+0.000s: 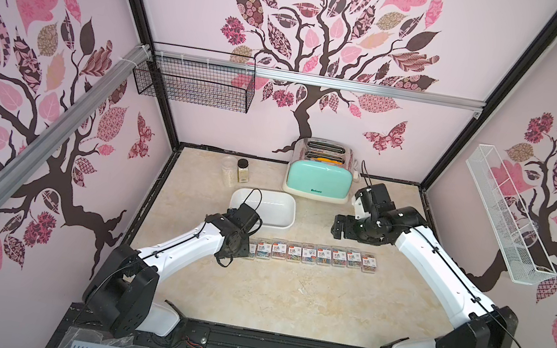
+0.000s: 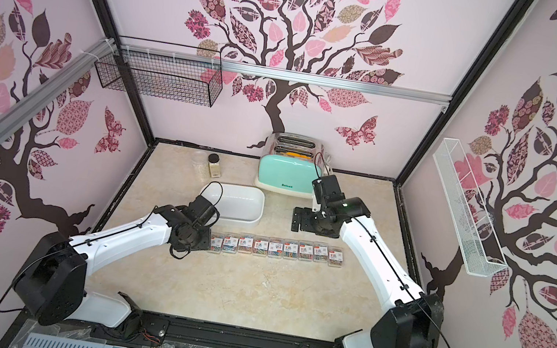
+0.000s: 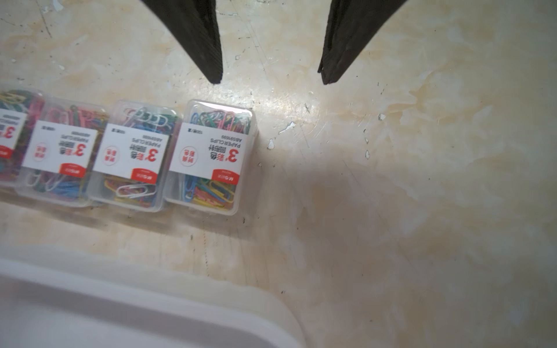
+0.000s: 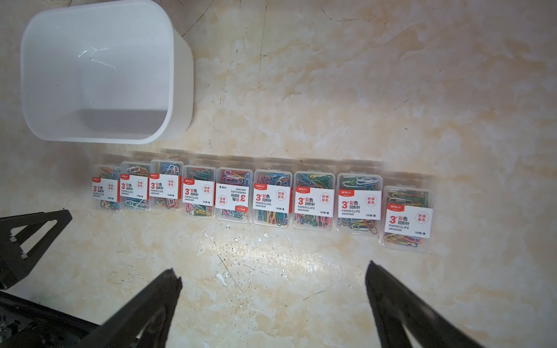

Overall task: Take the paper clips out of the storage box
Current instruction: Adjust the boxed paper clips at the center of the board.

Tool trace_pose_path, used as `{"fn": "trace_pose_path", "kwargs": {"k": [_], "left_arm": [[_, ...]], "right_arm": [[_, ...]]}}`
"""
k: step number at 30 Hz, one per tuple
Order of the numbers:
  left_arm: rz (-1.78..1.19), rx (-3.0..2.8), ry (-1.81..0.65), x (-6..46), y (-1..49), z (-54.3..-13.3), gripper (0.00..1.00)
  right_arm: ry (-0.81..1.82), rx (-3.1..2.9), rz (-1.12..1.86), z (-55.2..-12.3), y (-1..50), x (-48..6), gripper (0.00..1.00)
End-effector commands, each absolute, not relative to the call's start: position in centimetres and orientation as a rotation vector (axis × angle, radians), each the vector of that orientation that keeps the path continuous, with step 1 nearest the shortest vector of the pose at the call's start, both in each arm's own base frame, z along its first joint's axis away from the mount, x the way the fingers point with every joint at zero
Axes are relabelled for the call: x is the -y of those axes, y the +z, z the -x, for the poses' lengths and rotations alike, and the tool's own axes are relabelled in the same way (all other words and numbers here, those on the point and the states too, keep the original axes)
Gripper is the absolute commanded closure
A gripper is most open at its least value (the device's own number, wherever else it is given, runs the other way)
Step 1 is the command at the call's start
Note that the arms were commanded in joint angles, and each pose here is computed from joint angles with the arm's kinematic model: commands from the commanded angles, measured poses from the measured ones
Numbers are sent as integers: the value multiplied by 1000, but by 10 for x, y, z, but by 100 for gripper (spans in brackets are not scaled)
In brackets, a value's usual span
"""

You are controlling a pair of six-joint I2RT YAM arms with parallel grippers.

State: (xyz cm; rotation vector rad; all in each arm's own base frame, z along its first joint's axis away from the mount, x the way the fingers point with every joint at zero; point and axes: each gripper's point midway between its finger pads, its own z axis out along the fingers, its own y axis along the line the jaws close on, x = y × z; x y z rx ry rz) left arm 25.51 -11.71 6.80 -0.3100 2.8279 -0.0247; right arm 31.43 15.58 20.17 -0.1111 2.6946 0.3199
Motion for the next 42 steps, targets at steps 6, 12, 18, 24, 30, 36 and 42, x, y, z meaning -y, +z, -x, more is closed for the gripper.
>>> {"fn": "trace_pose_path", "kwargs": {"k": [6, 12, 18, 24, 30, 36, 42], "left_arm": [[304, -2863, -44, 129, 45, -249, 42], [284, -2879, -65, 139, 37, -247, 41], [265, -2886, -39, 139, 30, -251, 41], [242, -2893, -7, 140, 22, -256, 41], [222, -2889, 18, 140, 22, -261, 40], [215, -2883, -5, 142, 25, -260, 40], [202, -2875, 10, 141, 25, -263, 38]], "right_arm": [[340, -2649, 128, -306, 218, -155, 1], [335, -2650, 125, -306, 217, -154, 1], [337, -2650, 117, -306, 216, -154, 1], [334, -2651, 113, -306, 215, -153, 1], [334, -2652, 109, -305, 215, -153, 1], [336, -2650, 102, -306, 215, -153, 1], [342, -2648, 103, -306, 215, -154, 1]]}}
